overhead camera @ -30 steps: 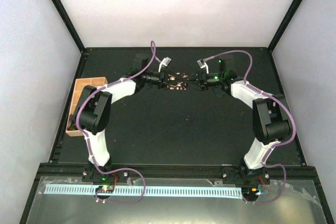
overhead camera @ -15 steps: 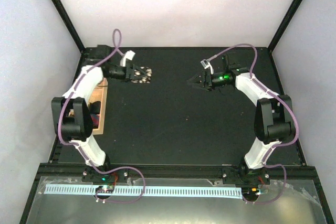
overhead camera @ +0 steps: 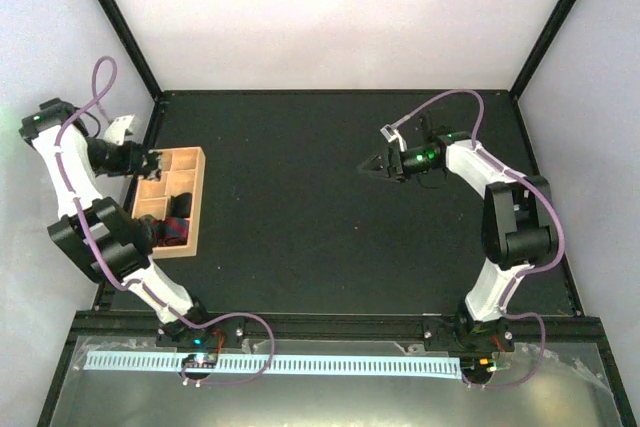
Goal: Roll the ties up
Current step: Place the tie in the storage box.
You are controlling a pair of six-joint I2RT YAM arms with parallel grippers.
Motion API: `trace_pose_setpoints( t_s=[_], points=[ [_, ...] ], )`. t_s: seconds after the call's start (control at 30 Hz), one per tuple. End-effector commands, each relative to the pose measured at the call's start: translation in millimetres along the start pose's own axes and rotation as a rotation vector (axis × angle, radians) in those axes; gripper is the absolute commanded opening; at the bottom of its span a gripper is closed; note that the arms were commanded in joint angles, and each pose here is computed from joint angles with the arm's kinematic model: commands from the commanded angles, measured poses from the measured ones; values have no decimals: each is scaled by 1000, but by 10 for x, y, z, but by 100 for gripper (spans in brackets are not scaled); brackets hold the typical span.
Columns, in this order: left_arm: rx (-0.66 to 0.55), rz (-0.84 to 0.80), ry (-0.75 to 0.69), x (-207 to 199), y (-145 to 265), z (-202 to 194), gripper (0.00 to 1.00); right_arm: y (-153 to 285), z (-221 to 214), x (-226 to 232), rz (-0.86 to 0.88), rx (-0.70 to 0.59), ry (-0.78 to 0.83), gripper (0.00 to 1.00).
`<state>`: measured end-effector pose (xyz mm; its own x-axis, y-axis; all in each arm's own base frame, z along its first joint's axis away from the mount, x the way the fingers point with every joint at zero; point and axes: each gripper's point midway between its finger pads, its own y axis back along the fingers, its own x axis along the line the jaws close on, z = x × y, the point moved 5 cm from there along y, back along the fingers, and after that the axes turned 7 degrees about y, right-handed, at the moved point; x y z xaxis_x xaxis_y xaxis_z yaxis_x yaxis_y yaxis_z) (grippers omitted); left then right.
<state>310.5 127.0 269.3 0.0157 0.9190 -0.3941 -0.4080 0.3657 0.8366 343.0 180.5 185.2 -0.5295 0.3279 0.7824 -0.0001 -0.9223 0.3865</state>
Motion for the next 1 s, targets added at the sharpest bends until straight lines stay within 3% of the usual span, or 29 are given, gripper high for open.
trace_pose_setpoints(
  t_s=[0.0,0.53,0.7,0.97],
  points=[
    [196,166,-35,352,105,-374,32,-36,-44,-91,-17,9,4,100],
    [268,292,56,992,-681,-323,29,-109,-173,-268,-40,24,-95,100],
    [347,307,73,1098,-896,-520,29,-127,-199,-308,-44,28,-113,100],
    [362,350,99,1241,-1104,-629,28,-160,-191,-375,-41,32,-137,100]
  ],
)
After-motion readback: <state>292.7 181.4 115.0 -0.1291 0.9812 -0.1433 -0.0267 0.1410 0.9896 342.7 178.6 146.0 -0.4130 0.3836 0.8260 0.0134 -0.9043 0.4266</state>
